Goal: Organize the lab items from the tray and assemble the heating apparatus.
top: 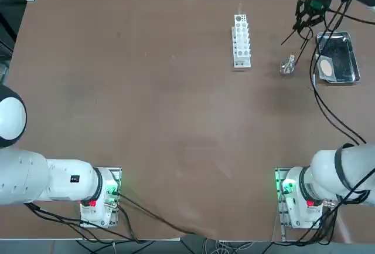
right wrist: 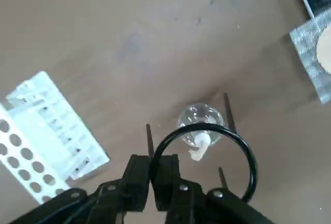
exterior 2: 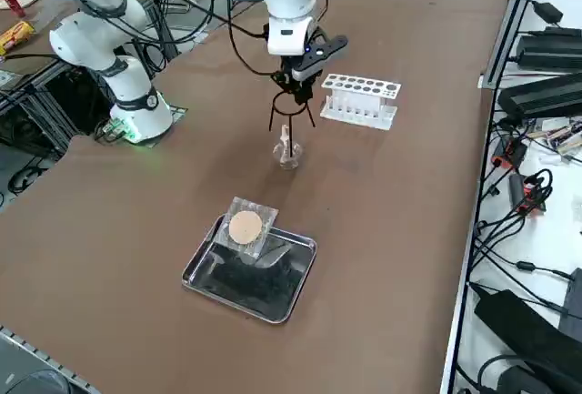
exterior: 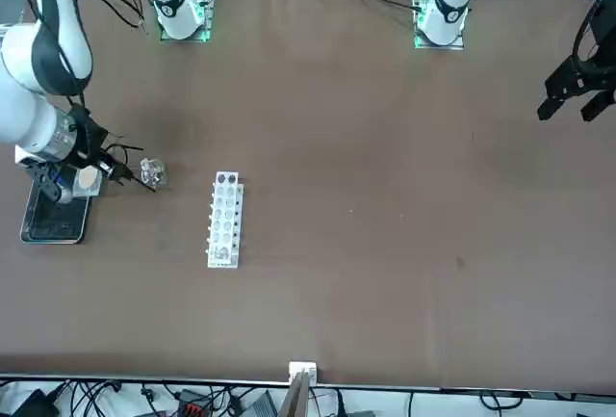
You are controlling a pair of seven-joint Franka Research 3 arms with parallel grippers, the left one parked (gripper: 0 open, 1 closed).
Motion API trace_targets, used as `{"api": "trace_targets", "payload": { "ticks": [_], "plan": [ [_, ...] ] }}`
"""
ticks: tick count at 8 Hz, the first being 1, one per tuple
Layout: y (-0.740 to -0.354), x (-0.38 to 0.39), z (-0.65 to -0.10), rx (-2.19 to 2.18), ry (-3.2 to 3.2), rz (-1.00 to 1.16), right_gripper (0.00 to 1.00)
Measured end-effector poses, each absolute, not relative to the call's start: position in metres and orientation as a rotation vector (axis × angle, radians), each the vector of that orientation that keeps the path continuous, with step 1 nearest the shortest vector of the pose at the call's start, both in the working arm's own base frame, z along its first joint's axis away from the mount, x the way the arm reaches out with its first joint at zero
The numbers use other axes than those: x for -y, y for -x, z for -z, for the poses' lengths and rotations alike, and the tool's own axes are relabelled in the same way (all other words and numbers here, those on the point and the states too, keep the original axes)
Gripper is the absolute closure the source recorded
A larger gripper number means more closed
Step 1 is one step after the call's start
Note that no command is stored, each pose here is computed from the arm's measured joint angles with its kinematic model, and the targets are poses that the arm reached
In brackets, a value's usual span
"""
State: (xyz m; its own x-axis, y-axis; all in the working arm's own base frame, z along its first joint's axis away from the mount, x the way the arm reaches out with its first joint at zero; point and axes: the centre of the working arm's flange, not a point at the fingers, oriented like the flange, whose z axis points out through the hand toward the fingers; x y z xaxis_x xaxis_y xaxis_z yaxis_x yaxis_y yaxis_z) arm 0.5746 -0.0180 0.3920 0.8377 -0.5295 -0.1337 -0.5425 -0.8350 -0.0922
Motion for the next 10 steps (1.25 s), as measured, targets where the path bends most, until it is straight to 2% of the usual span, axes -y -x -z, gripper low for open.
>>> {"api": "trace_targets", "payload": {
  "ticks": [4,10],
  "plan": [
    [-0.544,0.018,-0.348,-0.876,2.896,-0.063,0.89],
    [-0.531,0.008,-0.320,-0.885,2.886,0.069,0.89]
  ]
}}
